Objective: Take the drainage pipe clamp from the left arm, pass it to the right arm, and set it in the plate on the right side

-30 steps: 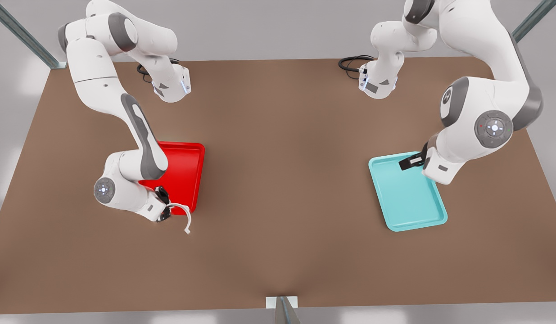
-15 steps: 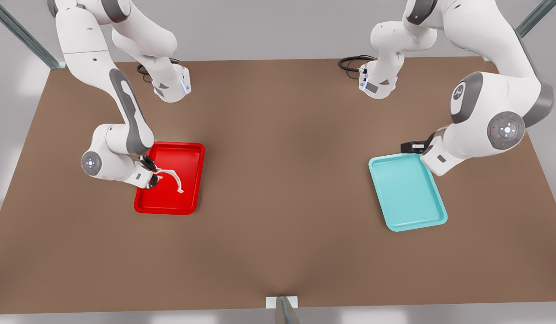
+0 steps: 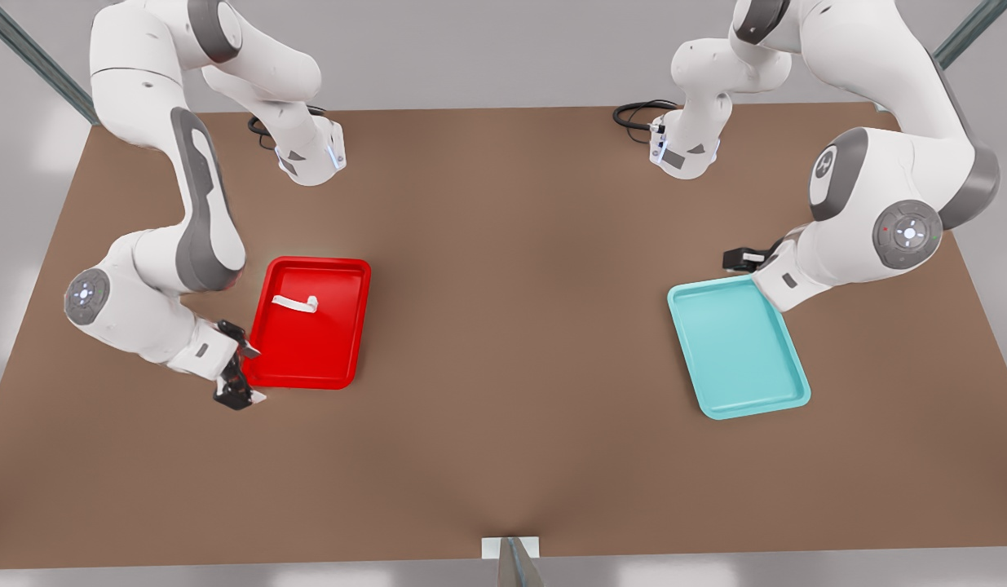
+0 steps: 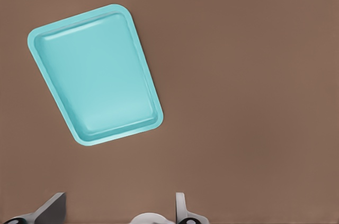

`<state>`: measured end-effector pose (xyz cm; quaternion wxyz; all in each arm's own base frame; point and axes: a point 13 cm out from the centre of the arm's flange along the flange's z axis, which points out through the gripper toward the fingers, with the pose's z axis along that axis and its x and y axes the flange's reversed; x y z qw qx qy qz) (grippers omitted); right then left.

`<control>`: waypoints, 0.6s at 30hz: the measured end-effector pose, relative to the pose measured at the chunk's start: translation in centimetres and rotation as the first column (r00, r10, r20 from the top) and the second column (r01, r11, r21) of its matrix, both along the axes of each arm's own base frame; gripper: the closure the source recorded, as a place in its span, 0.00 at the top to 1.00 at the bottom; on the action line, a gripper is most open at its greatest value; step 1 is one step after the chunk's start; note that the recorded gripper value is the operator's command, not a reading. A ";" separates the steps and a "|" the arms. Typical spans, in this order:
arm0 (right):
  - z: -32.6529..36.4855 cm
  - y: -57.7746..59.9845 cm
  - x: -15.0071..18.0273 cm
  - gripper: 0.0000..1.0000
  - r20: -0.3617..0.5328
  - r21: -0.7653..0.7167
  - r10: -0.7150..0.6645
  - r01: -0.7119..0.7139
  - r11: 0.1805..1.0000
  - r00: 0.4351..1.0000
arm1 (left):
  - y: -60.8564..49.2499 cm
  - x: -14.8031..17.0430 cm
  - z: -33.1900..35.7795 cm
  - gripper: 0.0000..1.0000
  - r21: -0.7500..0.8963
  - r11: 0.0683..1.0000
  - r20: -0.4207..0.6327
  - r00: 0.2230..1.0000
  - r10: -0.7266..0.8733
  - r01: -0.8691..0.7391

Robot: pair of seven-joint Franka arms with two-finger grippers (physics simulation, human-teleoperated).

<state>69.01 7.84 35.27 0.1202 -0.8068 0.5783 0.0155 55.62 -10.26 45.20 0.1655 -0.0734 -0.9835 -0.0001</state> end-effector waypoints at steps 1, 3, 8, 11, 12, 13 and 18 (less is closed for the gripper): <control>3.2 -0.7 0.0 1.00 0.022 -0.034 -0.029 0.029 0.999 0.999 | 0.0 0.0 0.0 1.00 -0.001 1.000 0.000 1.000 -0.005 0.005; 7.6 0.3 -2.0 1.00 0.011 -0.095 -0.094 0.095 0.991 0.996 | 0.0 0.0 0.0 1.00 -0.004 1.000 0.000 1.000 -0.015 0.015; 9.7 0.3 -7.3 1.00 -0.109 -0.200 -0.407 0.381 0.903 0.907 | 0.0 -0.1 0.0 1.00 -0.010 0.999 -0.003 0.999 -0.033 0.033; 9.8 -0.2 -9.0 1.00 -0.137 -0.245 -0.564 0.524 0.816 0.814 | 0.0 -0.1 0.1 1.00 -0.013 0.999 -0.004 0.999 -0.042 0.042; 9.6 -0.2 -9.4 1.00 -0.144 -0.259 -0.607 0.562 0.785 0.782 | 0.1 -0.1 0.0 1.00 -0.014 0.999 -0.004 0.999 -0.045 0.045; 9.4 -0.3 -9.7 1.00 -0.149 -0.272 -0.646 0.597 0.755 0.749 | 0.1 -0.1 0.0 1.00 -0.015 0.999 -0.005 0.999 -0.047 0.047; 10.0 -1.1 -11.2 1.00 -0.139 -0.300 -0.801 0.746 0.595 0.583 | 0.0 -0.1 0.0 1.00 -0.019 0.998 -0.006 0.998 -0.059 0.059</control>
